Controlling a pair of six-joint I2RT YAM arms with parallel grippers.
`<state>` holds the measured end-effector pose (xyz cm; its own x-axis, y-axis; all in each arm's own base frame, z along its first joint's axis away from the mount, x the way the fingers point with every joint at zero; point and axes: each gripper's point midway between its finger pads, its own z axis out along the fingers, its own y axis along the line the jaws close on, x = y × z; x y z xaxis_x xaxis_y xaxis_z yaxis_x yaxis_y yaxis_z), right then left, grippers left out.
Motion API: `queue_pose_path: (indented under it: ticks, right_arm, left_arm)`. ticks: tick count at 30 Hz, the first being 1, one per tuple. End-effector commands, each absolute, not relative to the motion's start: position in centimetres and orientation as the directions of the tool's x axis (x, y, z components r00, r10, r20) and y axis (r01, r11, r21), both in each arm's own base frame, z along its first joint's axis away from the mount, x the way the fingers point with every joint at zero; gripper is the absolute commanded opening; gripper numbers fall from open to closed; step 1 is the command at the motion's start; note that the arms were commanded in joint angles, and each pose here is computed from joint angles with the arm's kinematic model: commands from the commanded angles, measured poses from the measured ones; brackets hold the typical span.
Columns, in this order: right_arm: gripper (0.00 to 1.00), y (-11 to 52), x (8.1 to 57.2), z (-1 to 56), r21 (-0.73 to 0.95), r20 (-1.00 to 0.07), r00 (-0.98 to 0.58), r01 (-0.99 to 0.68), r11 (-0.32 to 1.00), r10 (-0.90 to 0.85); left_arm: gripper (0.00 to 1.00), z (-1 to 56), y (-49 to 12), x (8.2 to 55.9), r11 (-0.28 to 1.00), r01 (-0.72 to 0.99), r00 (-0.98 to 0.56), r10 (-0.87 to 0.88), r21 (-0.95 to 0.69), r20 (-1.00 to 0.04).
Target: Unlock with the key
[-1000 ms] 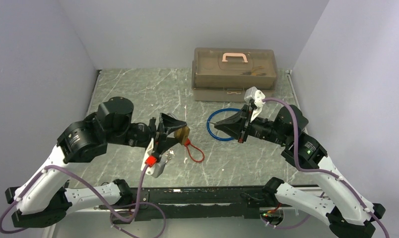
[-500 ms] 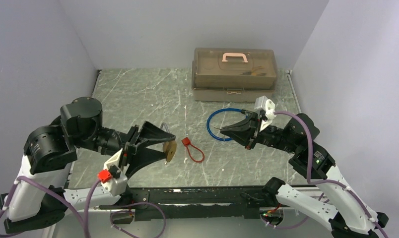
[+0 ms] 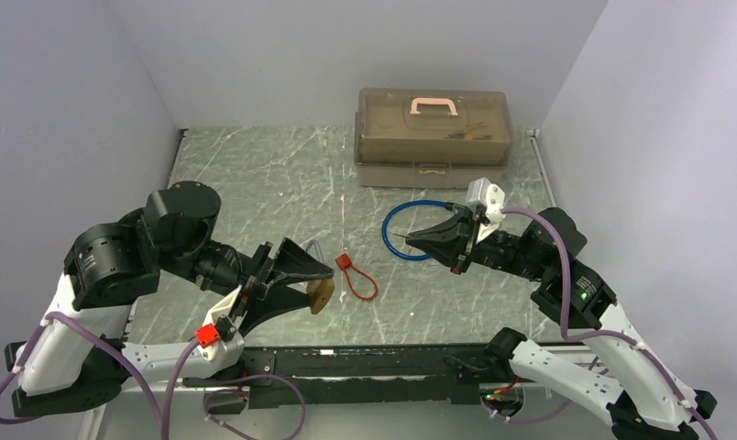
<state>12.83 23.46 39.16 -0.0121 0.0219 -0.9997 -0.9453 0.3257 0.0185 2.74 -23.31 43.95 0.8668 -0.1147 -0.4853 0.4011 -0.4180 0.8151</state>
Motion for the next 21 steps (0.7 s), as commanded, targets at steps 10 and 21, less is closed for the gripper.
queue_pose_path:
  ticks: [10,21]
  right_arm:
    - [0.0,23.5,13.4,40.3,-0.07,-0.997,0.072,-0.943,0.326,-0.005]
    - [0.0,23.2,15.0,36.4,-0.482,-0.876,0.454,-0.834,0.271,-0.162]
  left_arm:
    - [0.0,39.9,-24.2,8.3,-0.342,0.433,0.901,0.133,0.834,-0.414]
    - [0.0,35.2,-21.9,14.4,-0.201,0.77,0.625,0.43,0.606,-0.652]
